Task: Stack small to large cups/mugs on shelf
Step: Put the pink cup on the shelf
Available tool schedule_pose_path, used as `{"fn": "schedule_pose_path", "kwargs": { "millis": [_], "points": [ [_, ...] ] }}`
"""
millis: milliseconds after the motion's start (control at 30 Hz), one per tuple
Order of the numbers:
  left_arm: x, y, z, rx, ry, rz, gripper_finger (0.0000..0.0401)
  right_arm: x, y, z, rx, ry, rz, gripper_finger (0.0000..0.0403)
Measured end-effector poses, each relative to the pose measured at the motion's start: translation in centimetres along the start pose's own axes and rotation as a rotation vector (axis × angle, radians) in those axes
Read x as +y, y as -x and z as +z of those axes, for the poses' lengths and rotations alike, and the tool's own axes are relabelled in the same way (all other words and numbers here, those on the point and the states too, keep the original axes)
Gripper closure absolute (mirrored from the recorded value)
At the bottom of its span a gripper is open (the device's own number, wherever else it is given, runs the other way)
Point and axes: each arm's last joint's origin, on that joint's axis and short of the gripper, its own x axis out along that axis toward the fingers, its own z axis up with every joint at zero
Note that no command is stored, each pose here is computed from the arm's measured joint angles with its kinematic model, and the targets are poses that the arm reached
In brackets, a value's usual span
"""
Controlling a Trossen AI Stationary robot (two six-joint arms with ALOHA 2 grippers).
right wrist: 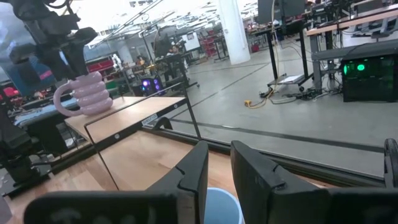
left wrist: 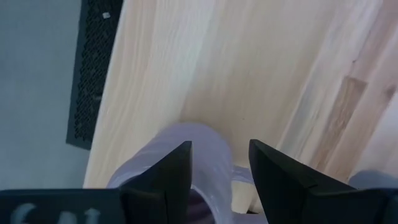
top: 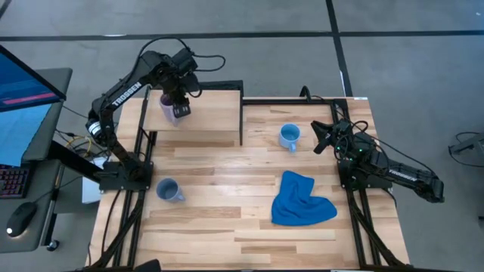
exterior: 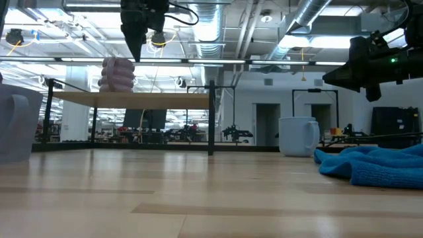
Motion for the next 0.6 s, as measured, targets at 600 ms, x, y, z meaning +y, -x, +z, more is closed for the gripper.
{"fn": "schedule_pose_path", "kwargs": {
  "millis": [600],
  "points": [
    [0.06, 0.01, -0.02, 0.02, -0.001, 0.047, 0.025, 0.0, 0.0, 0.0, 0.0, 0.0, 0.0, 0.031]
  ]
}}
